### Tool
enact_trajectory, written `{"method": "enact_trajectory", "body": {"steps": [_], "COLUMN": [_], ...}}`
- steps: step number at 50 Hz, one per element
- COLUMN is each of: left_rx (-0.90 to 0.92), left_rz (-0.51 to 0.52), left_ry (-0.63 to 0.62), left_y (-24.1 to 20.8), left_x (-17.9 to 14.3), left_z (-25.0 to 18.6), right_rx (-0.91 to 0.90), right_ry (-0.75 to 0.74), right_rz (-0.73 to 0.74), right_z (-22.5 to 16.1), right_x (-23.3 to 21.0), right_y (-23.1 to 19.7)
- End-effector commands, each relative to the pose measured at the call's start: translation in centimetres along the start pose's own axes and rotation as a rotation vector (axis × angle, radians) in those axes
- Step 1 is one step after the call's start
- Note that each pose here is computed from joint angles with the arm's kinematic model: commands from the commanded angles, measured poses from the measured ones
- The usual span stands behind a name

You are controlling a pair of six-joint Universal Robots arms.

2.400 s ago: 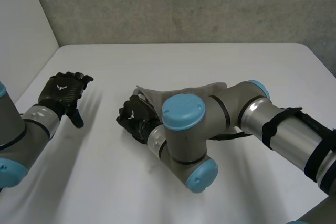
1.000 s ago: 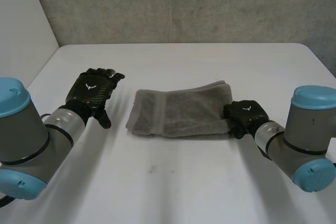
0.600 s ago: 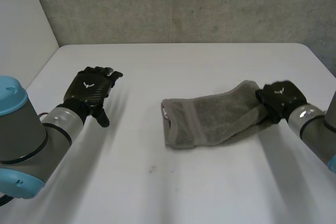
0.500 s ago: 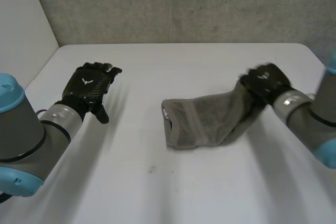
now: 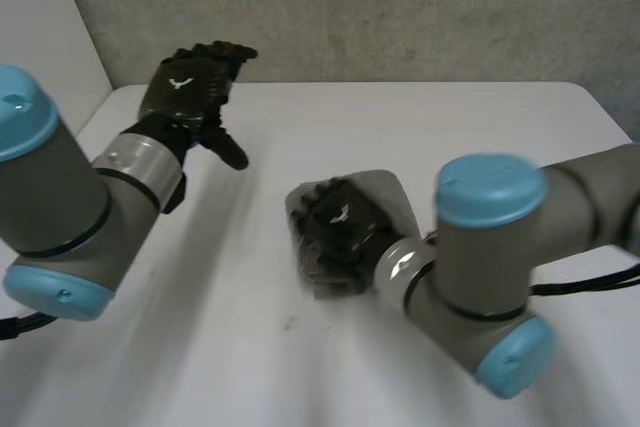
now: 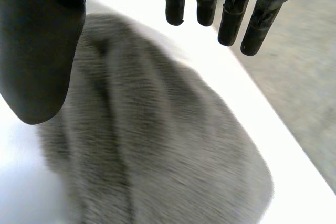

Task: Fold the towel.

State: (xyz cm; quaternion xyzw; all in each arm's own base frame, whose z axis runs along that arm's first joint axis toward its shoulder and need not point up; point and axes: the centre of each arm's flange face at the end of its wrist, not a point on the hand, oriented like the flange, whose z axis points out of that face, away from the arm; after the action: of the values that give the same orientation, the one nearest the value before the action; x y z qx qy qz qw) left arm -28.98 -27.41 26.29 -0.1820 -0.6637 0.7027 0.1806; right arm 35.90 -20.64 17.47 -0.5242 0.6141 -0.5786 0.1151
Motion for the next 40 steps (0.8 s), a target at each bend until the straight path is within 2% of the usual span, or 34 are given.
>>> {"method": "enact_trajectory", "body": {"steps": [1,2,4,9,18,23,32,40], "left_rx": [-0.056,-0.056,-0.101,-0.194,-0.351,-0.4,-0.401,-0.331], "left_rz": [0.002,0.002,0.006,0.017,0.047,0.056,0.06,0.051], "left_ry": [0.002,0.002,0.009,0.037,0.045,0.049,0.052,0.05], "left_y": [0.9,0.9,2.1,4.9,11.0,12.9,13.1,10.5], "left_x": [2.8,2.8,4.1,6.0,7.1,7.2,7.2,7.3], "left_z": [0.8,0.8,1.0,0.9,0.3,0.1,0.1,0.8], "right_rx": [0.045,0.045,0.042,0.013,-0.142,-0.196,-0.194,-0.104], "right_ry": [0.187,0.187,0.239,0.248,0.149,0.119,0.107,0.153], "right_rz": [0.281,0.282,0.379,0.445,0.494,0.478,0.39,0.363], "right_z": [-2.9,-2.9,-3.2,-3.0,1.4,2.9,3.2,1.7], "right_x": [7.1,7.1,9.3,10.3,8.4,7.5,7.3,9.1], "right_y": [-1.2,-1.2,-0.4,0.4,5.3,7.2,7.2,3.5]}}
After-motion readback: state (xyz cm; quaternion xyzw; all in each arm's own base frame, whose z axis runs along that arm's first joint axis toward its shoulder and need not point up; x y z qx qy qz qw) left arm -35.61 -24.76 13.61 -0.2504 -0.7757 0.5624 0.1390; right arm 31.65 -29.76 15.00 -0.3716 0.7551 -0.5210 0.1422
